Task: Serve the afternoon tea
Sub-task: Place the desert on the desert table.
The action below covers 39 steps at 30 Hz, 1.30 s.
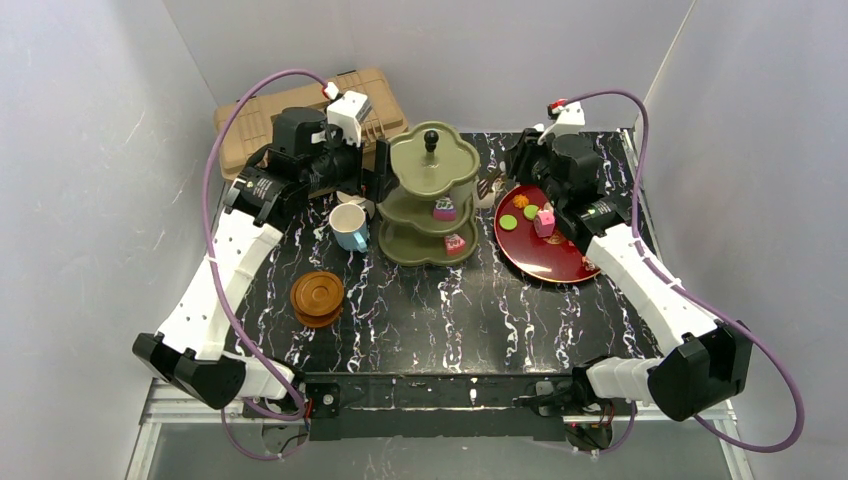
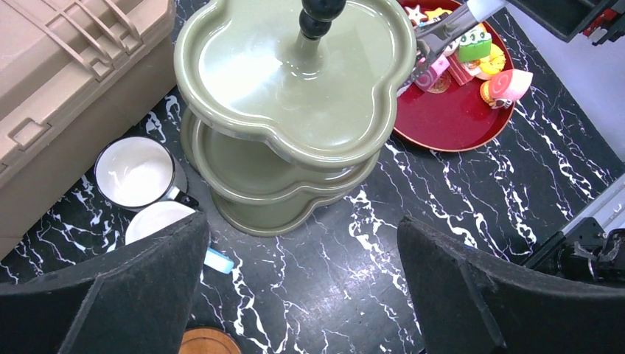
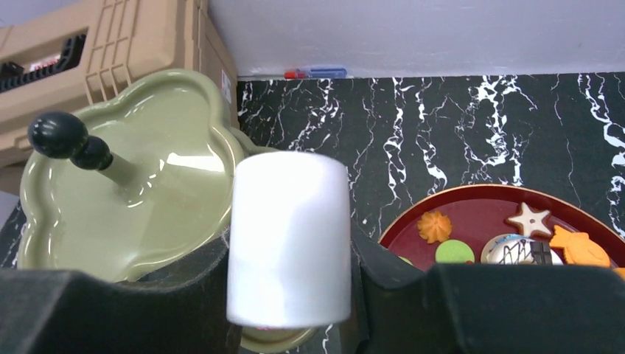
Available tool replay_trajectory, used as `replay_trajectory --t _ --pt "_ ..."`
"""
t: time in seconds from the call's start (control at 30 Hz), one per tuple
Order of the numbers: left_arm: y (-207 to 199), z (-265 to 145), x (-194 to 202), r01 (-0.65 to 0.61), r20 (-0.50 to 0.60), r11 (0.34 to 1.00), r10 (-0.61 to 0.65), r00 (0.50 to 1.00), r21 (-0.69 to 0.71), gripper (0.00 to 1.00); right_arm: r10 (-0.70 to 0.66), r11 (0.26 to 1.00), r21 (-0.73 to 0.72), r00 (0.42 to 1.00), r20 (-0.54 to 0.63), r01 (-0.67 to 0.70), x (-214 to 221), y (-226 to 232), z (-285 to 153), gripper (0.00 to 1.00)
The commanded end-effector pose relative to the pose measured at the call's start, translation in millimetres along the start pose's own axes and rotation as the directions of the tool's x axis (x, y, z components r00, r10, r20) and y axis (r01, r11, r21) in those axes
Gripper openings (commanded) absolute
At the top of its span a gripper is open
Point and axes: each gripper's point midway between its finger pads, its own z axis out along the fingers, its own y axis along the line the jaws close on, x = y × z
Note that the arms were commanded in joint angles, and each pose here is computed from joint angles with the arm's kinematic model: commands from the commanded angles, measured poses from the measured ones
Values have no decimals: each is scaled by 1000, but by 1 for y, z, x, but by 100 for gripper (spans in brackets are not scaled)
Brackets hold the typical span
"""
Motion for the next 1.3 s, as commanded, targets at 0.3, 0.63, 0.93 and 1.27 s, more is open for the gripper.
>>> replay_trajectory --t 0.3,0.63,0.93,1.27 --pt "-4 -16 -1 -3 28 1000 3 1000 23 98 50 996 71 991 124 -59 -7 -18 -10 13" --pt "-6 -15 -2 1 30 1000 -2 1000 30 98 83 991 97 990 112 -94 17 -27 -8 12" --pt "-5 -15 -1 1 30 1000 -2 1000 28 98 130 990 44 989 63 -133 47 -18 23 11" --pt "-4 -16 0 -2 27 1000 1 1000 23 98 178 983 35 983 53 -180 67 -16 53 11"
